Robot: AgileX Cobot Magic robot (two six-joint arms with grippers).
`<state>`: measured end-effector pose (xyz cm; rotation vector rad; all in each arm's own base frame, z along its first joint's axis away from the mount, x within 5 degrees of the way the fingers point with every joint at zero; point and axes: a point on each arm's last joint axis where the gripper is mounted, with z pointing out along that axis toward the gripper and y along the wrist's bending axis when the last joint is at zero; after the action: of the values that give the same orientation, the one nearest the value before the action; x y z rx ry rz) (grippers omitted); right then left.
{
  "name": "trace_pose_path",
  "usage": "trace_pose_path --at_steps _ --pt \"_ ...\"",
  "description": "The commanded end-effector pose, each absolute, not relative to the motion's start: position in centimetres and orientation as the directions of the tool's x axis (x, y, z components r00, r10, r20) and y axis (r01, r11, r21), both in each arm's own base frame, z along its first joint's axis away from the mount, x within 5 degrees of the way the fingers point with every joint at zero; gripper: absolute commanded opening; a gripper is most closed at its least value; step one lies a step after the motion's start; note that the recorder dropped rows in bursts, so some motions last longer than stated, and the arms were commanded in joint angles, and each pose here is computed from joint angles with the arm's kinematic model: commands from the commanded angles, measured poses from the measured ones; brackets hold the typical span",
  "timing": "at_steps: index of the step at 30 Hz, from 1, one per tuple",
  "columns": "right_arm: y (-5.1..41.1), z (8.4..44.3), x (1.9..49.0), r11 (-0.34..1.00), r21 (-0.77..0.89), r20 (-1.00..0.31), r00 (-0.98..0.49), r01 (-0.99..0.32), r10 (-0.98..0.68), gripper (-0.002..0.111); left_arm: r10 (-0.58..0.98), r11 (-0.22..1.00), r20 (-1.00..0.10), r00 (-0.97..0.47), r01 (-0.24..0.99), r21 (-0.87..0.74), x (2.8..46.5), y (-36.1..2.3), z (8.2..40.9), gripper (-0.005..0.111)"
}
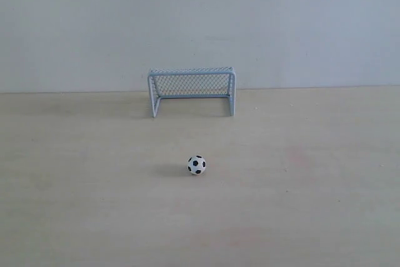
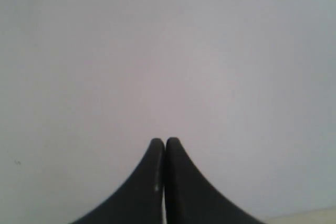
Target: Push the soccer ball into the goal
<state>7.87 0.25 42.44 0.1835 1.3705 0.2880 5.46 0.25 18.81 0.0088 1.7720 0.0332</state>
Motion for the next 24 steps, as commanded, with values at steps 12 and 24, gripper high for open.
trace_pose_path --at_steps 12,24 --pt "4.3 40.9 17.8 0.924 0.119 -0.778 -0.612 -0.364 -0.141 0.0 0.03 0.999 -0.979 -0.202 -0.015 0.034 5.5 0.3 18.7 0.004" --pt "11.7 35.0 24.3 0.607 0.168 -0.571 -0.579 -0.776 -0.582 0.0 0.03 0.999 -0.979 -0.202 -0.015 0.034 5.5 0.3 18.7 0.004"
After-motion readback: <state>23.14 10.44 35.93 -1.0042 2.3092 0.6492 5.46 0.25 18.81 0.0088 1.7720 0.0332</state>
